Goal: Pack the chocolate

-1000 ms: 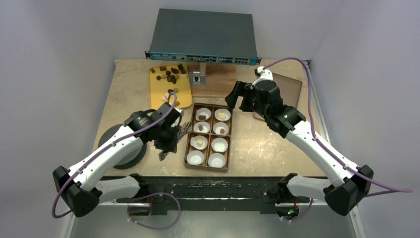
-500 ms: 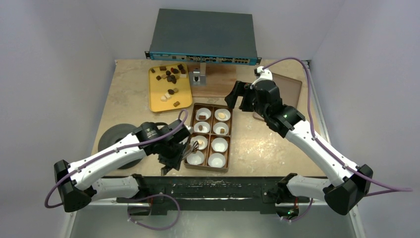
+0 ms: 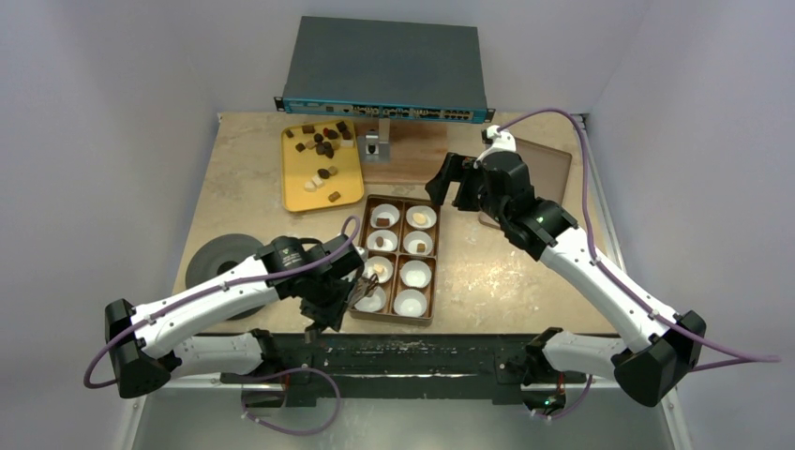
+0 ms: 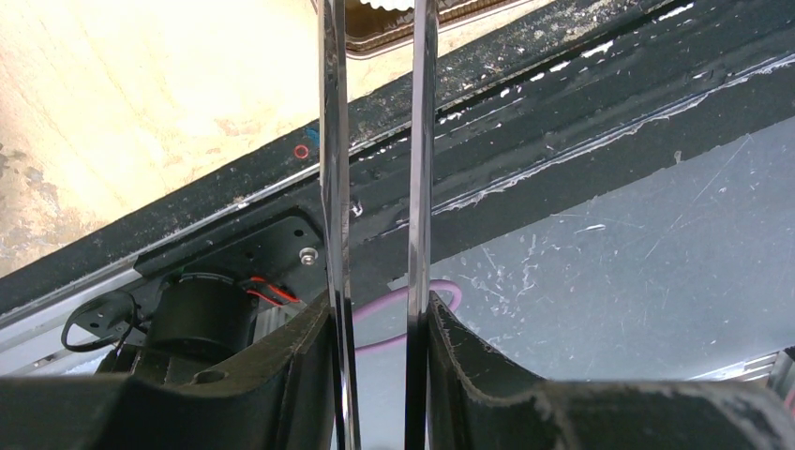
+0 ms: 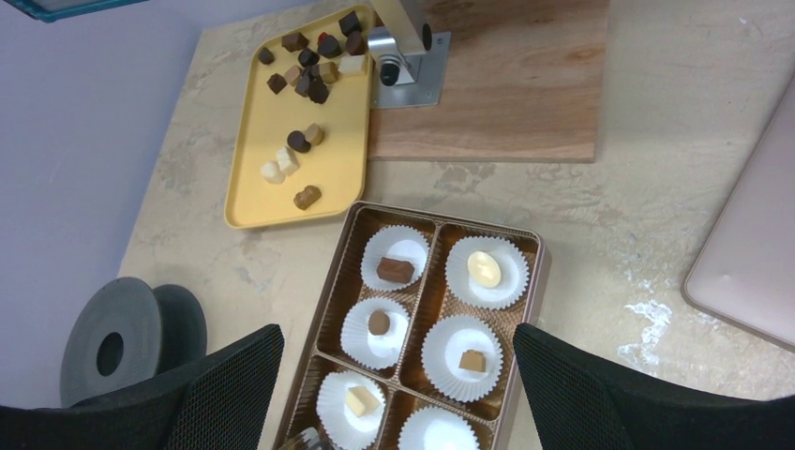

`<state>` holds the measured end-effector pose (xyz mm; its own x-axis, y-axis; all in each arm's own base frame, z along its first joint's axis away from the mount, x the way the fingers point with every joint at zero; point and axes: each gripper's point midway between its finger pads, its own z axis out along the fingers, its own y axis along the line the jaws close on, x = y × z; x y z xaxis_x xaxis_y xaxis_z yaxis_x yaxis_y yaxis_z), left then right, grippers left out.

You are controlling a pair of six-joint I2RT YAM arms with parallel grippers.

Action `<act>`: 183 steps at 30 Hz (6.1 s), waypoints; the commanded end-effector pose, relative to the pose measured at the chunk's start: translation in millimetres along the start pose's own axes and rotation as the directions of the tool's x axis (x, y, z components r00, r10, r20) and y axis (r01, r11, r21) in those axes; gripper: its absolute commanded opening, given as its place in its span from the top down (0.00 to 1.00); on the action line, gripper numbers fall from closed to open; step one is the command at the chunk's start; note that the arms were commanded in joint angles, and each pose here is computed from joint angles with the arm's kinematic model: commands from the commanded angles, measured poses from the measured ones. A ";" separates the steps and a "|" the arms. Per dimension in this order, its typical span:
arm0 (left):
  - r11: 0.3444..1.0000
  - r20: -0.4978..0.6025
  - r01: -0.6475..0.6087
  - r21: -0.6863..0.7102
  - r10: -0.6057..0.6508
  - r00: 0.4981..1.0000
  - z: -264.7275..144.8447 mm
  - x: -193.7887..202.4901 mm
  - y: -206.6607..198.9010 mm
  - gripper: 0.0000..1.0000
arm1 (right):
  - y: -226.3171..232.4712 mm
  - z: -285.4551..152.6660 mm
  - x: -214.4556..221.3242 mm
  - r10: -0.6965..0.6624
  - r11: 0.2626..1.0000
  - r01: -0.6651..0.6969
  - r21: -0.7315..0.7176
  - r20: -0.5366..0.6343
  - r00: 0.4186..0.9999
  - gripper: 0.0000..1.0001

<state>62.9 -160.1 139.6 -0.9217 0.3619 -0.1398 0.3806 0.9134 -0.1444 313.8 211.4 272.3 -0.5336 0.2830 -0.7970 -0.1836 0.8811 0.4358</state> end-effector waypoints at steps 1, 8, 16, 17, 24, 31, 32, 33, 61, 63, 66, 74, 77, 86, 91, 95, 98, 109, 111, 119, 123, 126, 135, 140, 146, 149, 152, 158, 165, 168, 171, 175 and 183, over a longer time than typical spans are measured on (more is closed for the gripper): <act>1.000 0.007 0.006 0.017 -0.006 1.000 -2.8 0.8 -3.3 0.66 | 7.0 -3.2 -10.0 0.011 1.000 -0.010 -0.025 0.031 0.999 0.11; 1.000 0.018 0.004 0.014 -0.004 1.000 -7.6 0.1 -2.0 0.64 | 7.2 -3.0 -9.6 0.011 1.000 -0.010 -0.027 0.030 0.999 0.11; 0.999 0.134 0.017 -0.033 -0.013 0.991 -32.8 -19.1 6.5 0.64 | 8.4 -5.8 -12.6 0.009 1.000 -0.008 -0.030 0.036 0.999 0.11; 0.998 0.157 0.026 -0.049 -0.018 0.987 -39.2 -24.6 9.8 0.64 | 8.5 -6.1 -13.2 0.008 1.000 -0.007 -0.029 0.037 0.999 0.11; 0.988 0.305 0.127 -0.083 -0.096 0.947 -66.5 -70.0 37.2 0.64 | 9.9 -9.4 -16.5 0.003 0.999 -0.001 -0.033 0.041 0.999 0.11; 0.966 0.379 0.209 -0.151 -0.139 0.915 -69.5 -117.7 67.7 0.65 | 11.5 -11.0 -16.3 0.001 0.999 0.001 -0.045 0.039 0.999 0.11; 0.961 0.387 0.221 -0.169 -0.141 0.911 -68.4 -124.2 73.8 0.65 | 11.7 -11.5 -16.3 -0.001 0.999 0.003 -0.045 0.039 0.999 0.11; 0.952 0.393 0.237 -0.195 -0.146 0.908 -67.5 -130.6 83.2 0.65 | 10.8 -11.8 -15.7 -0.001 0.999 0.003 -0.043 0.038 0.999 0.11; 0.933 0.294 0.290 -0.214 -0.222 0.930 5.0 -222.1 137.8 0.62 | 9.0 -20.2 -17.0 -0.002 0.999 0.004 -0.044 0.049 0.999 0.11; 0.931 0.284 0.290 -0.221 -0.224 0.933 7.7 -222.2 140.8 0.62 | 8.2 -20.4 -17.0 -0.001 0.999 0.003 -0.042 0.050 0.999 0.11; 0.926 0.276 0.299 -0.230 -0.232 0.933 10.8 -223.2 146.4 0.62 | 8.6 -20.2 -16.6 -0.001 0.999 0.003 -0.044 0.048 0.999 0.11; 0.929 0.247 0.284 -0.238 -0.225 0.943 16.4 -222.3 148.8 0.62 | 8.0 -21.9 -17.8 0.001 0.999 0.001 -0.041 0.054 0.999 0.11; 0.930 0.234 0.280 -0.236 -0.226 0.946 16.6 -220.3 147.9 0.62 | 8.3 -21.7 -17.6 0.001 0.999 0.002 -0.042 0.053 0.999 0.11; 0.928 0.213 0.269 -0.257 -0.217 0.953 15.3 -215.8 150.6 0.63 | 10.0 -19.9 -17.7 0.000 0.999 0.002 -0.047 0.050 0.999 0.11; 0.919 0.205 0.263 -0.294 -0.208 0.956 14.6 -214.5 156.8 0.65 | 9.8 -20.1 -17.9 0.000 0.999 0.002 -0.045 0.050 0.999 0.11; 0.915 0.205 0.264 -0.304 -0.208 0.956 14.7 -215.9 159.1 0.67 | 9.4 -19.5 -17.3 0.000 0.999 0.002 -0.044 0.047 0.999 0.11; 0.915 0.202 0.265 -0.305 -0.210 0.957 16.3 -218.4 159.8 0.67 | 10.6 -19.7 -18.0 -0.001 0.999 0.003 -0.048 0.048 0.999 0.11; 0.913 0.183 0.265 -0.309 -0.216 0.959 23.4 -222.7 163.1 0.66 | 8.9 -21.6 -19.2 0.000 0.999 0.002 -0.038 0.051 0.999 0.11; 0.914 0.181 0.265 -0.307 -0.217 0.959 23.9 -222.3 162.5 0.66 | 8.7 -21.8 -18.9 -0.001 0.999 0.003 -0.039 0.051 0.999 0.11; 0.913 0.198 0.266 -0.310 -0.212 0.957 11.5 -218.5 161.9 0.67 | 9.4 -21.3 -19.7 -0.001 0.999 0.003 -0.040 0.052 0.999 0.11; 0.912 0.200 0.268 -0.312 -0.213 0.957 8.7 -215.6 161.9 0.67 | 9.6 -20.4 -19.2 -0.001 0.999 0.003 -0.040 0.050 0.999 0.11; 0.914 0.207 0.271 -0.303 -0.215 0.955 6.9 -215.2 160.3 0.67 | 9.2 -19.7 -18.5 -0.001 0.999 0.003 -0.040 0.049 0.999 0.11; 0.914 0.206 0.271 -0.302 -0.215 0.955 8.6 -214.6 160.4 0.70 | 9.4 -20.1 -18.0 -0.001 0.999 0.004 -0.042 0.048 0.999 0.11; 0.912 0.218 0.273 -0.307 -0.211 0.953 6.5 -218.7 161.6 0.75 | 9.5 -20.2 -18.3 -0.002 0.999 0.004 -0.042 0.048 0.999 0.11; 0.907 0.277 0.287 -0.307 -0.203 0.939 -10.8 -226.4 162.2 0.77 | 8.9 -21.2 -19.8 -0.001 0.999 0.003 -0.037 0.053 0.999 0.11; 0.904 0.307 0.296 -0.307 -0.201 0.930 -19.6 -229.1 162.5 0.77 | 9.4 -21.0 -20.0 -0.001 0.999 0.003 -0.039 0.052 0.999 0.11; 0.905 0.321 0.298 -0.304 -0.197 0.926 -25.4 -229.0 161.8 0.77 | 9.2 -21.0 -20.2 0.000 0.999 0.002 -0.037 0.053 0.999 0.11; 0.908 0.326 0.296 -0.296 -0.195 0.925 -31.2 -224.6 159.7 0.78 | 9.6 -20.5 -20.2 0.001 0.999 0.002 -0.038 0.054 0.999 0.11; 0.932 0.337 0.257 -0.256 -0.163 0.927 -43.9 -210.9 138.9 0.77 | 9.4 -21.0 -21.7 0.001 0.999 0.001 -0.036 0.057 0.998 0.11; 0.946 0.334 0.218 -0.241 -0.130 0.934 -47.0 -201.1 120.2 0.77 | 9.7 -20.6 -22.2 0.003 0.999 0.000 -0.036 0.059 0.998 0.11; 0.956 0.329 0.177 -0.232 -0.094 0.940 -47.7 -190.7 100.5 0.77 | 9.5 -20.0 -22.7 0.004 0.999 -0.002 -0.033 0.061 0.998 0.11; 0.973 0.322 0.134 -0.187 -0.069 0.944 -47.6 -178.1 74.0 0.77 | 9.2 -20.1 -24.1 0.005 1.000 -0.004 -0.028 0.063 0.998 0.11; 0.995 0.324 0.039 -0.093 -0.006 0.946 -51.6 -156.7 22.2 0.77 | 7.2 -20.3 -26.0 0.007 1.000 -0.006 -0.014 0.068 0.998 0.11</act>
<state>230.6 -169.0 198.2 -0.8602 0.2854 -0.4226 0.3113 0.9503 0.0082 305.4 207.6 283.2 -0.5220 0.2914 -0.8016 -0.1988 0.8724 0.4466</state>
